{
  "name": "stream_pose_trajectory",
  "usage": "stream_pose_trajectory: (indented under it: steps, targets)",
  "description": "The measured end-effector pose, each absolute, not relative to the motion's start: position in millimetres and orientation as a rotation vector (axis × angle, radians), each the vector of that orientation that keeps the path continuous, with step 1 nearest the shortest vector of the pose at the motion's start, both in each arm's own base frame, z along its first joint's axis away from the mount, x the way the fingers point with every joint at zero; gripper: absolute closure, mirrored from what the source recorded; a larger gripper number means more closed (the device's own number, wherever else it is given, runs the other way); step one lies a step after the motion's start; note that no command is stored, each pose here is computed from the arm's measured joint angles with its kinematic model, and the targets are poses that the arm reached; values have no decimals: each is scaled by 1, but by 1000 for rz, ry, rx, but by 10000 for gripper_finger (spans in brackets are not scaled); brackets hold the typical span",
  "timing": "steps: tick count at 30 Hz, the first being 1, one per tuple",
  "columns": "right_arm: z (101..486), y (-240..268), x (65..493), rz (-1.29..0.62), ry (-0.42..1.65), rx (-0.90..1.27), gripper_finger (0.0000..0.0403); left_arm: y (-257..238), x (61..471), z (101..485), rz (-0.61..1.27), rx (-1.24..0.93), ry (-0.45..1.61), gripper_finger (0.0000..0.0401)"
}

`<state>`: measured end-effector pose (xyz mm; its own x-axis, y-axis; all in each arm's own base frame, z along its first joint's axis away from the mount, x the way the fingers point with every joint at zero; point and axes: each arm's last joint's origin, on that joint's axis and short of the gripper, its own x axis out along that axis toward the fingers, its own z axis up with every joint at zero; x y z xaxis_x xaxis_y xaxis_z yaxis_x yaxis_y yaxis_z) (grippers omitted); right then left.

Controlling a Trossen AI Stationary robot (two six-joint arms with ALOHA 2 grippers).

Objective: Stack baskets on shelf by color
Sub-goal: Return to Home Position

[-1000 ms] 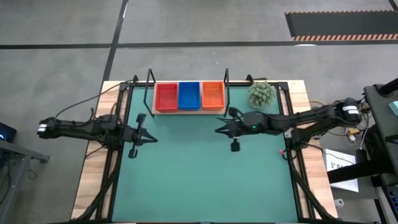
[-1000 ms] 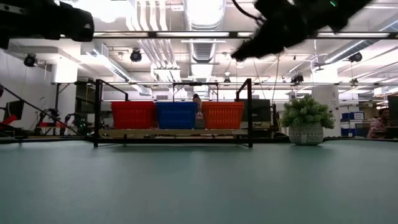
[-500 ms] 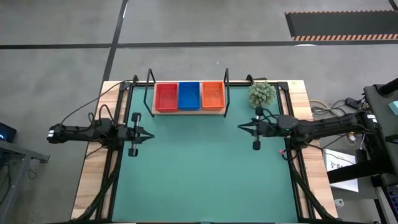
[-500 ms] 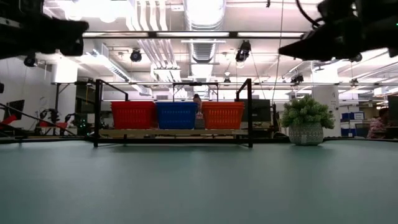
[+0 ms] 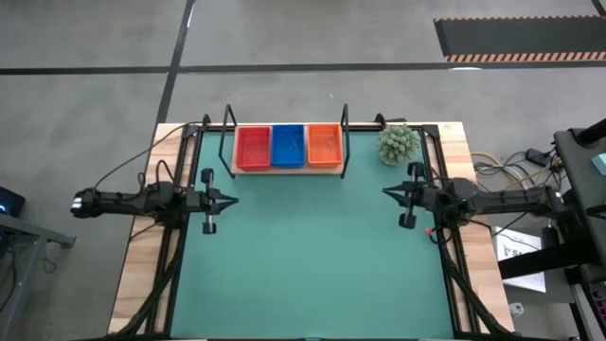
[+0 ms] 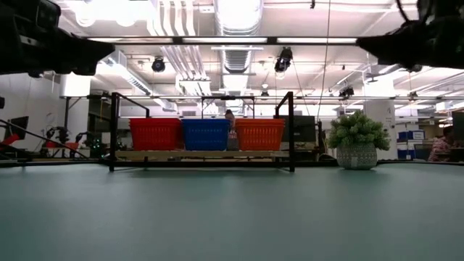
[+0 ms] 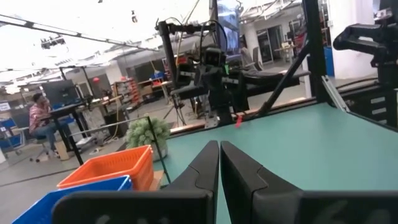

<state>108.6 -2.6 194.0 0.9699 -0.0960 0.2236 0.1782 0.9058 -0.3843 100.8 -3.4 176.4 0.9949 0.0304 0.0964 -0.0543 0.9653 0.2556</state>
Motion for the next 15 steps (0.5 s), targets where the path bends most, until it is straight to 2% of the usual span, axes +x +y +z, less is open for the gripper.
stream_pose_trajectory:
  steps: [11,15]
  targets:
    - [189,3,103,68,-235,-422,394,-4,104,172,36,265,-45,401]
    - [185,3,105,83,-180,-270,394,-4,106,171,33,266,-26,401]
